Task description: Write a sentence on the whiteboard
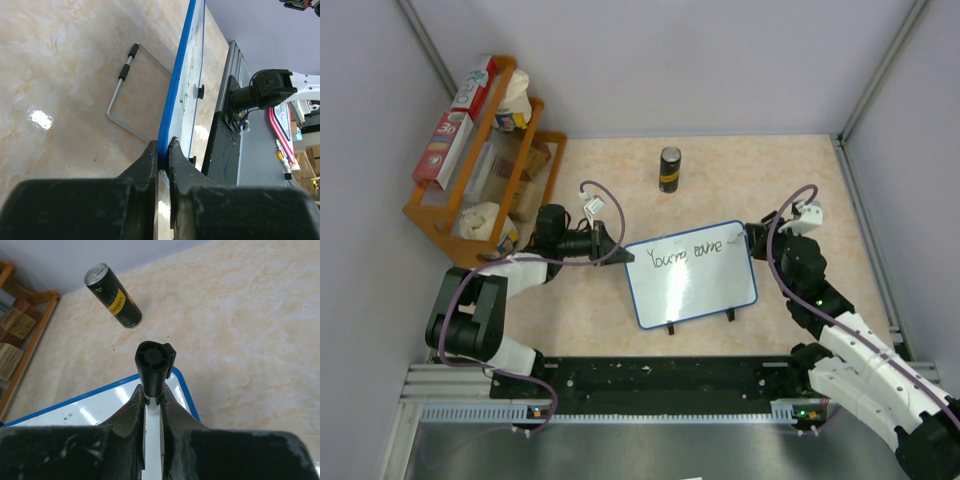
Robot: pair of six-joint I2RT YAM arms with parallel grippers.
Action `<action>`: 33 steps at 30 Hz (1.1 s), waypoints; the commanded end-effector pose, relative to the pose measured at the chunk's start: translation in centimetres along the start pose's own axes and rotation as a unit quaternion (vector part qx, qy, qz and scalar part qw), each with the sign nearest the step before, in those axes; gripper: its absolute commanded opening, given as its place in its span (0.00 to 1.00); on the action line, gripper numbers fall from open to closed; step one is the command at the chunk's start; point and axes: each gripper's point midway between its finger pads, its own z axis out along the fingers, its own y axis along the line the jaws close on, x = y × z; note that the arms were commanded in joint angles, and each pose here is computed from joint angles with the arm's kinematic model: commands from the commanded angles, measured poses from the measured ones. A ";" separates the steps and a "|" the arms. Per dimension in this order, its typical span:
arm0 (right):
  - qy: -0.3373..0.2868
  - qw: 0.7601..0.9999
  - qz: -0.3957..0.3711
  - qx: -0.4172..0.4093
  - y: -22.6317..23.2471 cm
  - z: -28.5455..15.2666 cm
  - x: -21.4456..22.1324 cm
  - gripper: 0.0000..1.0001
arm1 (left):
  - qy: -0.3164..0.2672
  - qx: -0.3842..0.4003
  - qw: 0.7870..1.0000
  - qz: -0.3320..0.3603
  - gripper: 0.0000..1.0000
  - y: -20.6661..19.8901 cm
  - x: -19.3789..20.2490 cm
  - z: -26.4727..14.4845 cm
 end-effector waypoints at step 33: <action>0.011 1.000 -0.006 -0.003 -0.5 -0.4 0.7 0.00 | 0.017 -0.060 0.998 0.006 0.00 3.2 2.2 0.2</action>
